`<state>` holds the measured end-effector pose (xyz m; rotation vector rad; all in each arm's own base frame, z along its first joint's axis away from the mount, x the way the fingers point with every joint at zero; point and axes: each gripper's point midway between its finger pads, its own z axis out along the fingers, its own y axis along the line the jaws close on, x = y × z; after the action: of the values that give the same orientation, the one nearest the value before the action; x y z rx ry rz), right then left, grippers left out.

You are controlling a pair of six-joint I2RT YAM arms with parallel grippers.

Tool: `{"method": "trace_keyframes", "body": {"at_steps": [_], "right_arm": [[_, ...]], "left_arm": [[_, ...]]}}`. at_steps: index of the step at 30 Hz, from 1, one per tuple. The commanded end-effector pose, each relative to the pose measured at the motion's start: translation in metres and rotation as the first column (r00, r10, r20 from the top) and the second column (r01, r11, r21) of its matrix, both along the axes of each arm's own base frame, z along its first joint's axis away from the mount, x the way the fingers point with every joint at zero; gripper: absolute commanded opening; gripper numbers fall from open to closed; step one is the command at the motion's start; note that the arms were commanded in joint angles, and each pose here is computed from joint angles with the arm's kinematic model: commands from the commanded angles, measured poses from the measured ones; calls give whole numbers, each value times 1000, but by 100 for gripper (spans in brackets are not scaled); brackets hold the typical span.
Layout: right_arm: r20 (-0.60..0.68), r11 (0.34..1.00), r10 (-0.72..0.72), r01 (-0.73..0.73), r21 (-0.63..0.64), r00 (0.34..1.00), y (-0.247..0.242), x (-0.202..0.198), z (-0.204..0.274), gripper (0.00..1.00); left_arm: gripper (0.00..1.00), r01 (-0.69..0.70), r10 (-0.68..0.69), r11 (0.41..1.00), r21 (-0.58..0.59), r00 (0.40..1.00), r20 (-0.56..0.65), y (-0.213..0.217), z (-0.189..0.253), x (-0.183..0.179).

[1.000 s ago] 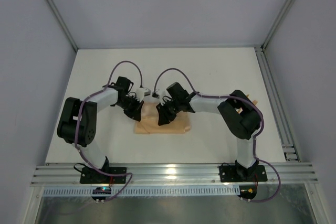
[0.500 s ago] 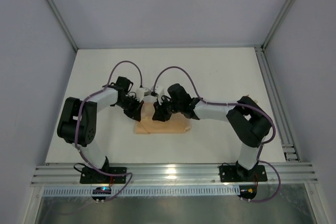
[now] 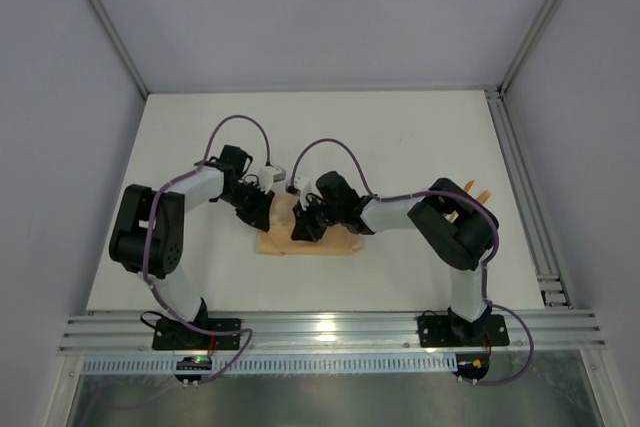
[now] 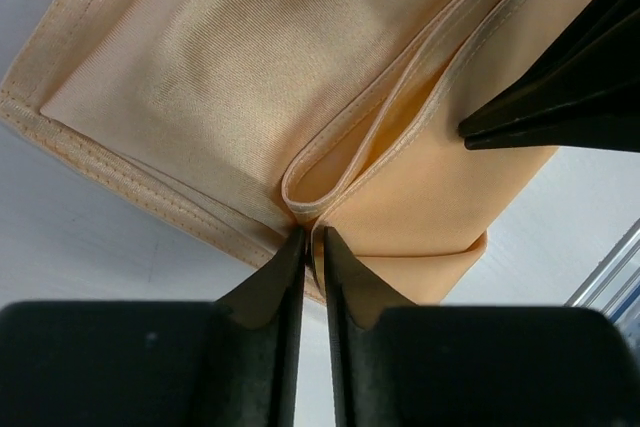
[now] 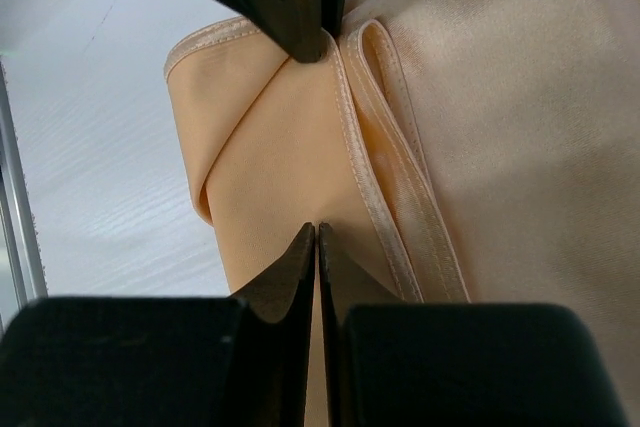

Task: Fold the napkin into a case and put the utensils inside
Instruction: Smooth out the 2/3-rectangle-folded napkin at the center of the board, then pick up the 2/3-rectangle-folded napkin at the center of the board.

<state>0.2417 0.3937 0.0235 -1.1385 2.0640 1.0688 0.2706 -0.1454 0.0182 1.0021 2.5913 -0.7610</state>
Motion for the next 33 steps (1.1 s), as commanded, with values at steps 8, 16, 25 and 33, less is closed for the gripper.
{"method": "trace_keyframes", "body": {"at_steps": [8, 16, 25, 33], "right_arm": [[-59, 998, -48, 45, -49, 997, -10, 3, -12, 6], [-62, 997, -50, 47, -56, 997, -9, 7, -12, 7], [-67, 997, -50, 46, -58, 996, -10, 7, -13, 6], [-73, 998, -45, 41, -57, 996, -10, 6, -15, 6]], "left_arm": [[35, -13, 17, 998, -67, 999, 51, 2, 25, 14], [35, 11, -9, 996, -90, 1000, 14, 1, 30, -7], [40, -4, 7, 997, -73, 999, 45, 4, 45, -5], [21, -40, 40, 999, -15, 999, 35, 10, 27, 2]]}}
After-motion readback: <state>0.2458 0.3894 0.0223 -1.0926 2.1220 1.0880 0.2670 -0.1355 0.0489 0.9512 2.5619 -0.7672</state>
